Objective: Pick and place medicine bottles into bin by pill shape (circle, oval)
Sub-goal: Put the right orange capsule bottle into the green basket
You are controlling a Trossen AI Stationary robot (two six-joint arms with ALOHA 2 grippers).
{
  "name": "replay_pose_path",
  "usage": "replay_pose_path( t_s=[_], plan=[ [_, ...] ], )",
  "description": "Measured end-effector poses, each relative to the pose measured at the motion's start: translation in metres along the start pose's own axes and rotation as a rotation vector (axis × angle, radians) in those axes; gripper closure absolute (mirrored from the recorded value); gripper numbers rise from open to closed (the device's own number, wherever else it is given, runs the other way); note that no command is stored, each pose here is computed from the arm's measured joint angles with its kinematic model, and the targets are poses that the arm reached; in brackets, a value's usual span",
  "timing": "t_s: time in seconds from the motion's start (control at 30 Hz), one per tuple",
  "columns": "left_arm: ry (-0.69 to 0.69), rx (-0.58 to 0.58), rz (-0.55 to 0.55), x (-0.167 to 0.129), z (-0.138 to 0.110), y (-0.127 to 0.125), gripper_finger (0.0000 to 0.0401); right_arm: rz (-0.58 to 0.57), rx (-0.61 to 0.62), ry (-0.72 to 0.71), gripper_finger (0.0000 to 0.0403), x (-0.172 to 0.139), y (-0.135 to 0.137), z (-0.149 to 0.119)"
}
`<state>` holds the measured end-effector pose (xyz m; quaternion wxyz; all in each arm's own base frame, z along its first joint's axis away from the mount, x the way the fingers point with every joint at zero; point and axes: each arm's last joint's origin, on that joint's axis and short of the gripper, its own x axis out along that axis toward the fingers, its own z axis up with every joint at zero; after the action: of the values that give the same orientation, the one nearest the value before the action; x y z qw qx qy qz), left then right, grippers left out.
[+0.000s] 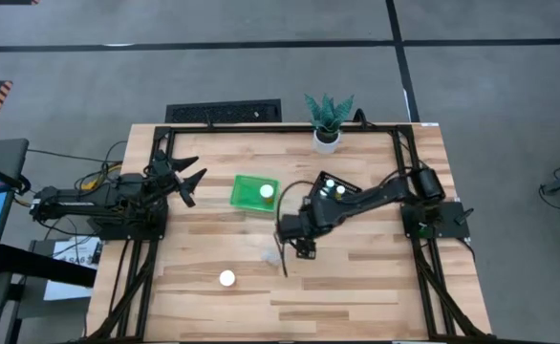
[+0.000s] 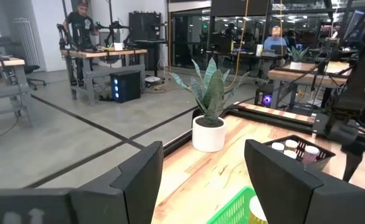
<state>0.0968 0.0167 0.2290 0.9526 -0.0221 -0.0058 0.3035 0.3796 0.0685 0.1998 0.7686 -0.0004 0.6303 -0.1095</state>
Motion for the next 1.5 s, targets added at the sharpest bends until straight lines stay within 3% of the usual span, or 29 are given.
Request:
replay_pose_path(
  t_s=[0.17, 0.3, 0.47, 0.73, 1.07, 1.5],
  plan=[
    [0.000, -0.009, -0.001, 0.000, 0.000, 0.000, 0.0181, -0.023, 0.095, -0.025, 0.0061, 0.014, -0.003, -0.022],
    [0.001, -0.009, -0.001, 0.000, 0.000, 0.000, 0.0181, -0.041, 0.153, -0.047, 0.0063, 0.008, -0.009, -0.032],
    [0.001, -0.009, -0.001, 0.000, 0.000, 0.000, 0.0181, -0.076, 0.189, -0.082, 0.0064, -0.004, -0.015, -0.046],
    [0.007, -0.005, 0.000, 0.000, -0.001, 0.000, 0.0181, -0.094, 0.248, -0.067, 0.0065, 0.013, -0.019, -0.070],
    [0.006, -0.008, 0.000, 0.000, -0.001, 0.000, 0.0181, -0.144, 0.244, -0.050, 0.0066, 0.025, -0.024, -0.081],
    [0.006, 0.003, 0.000, 0.000, -0.001, 0.000, 0.0181, -0.094, 0.247, -0.129, 0.0067, 0.026, -0.020, -0.073]
  ],
)
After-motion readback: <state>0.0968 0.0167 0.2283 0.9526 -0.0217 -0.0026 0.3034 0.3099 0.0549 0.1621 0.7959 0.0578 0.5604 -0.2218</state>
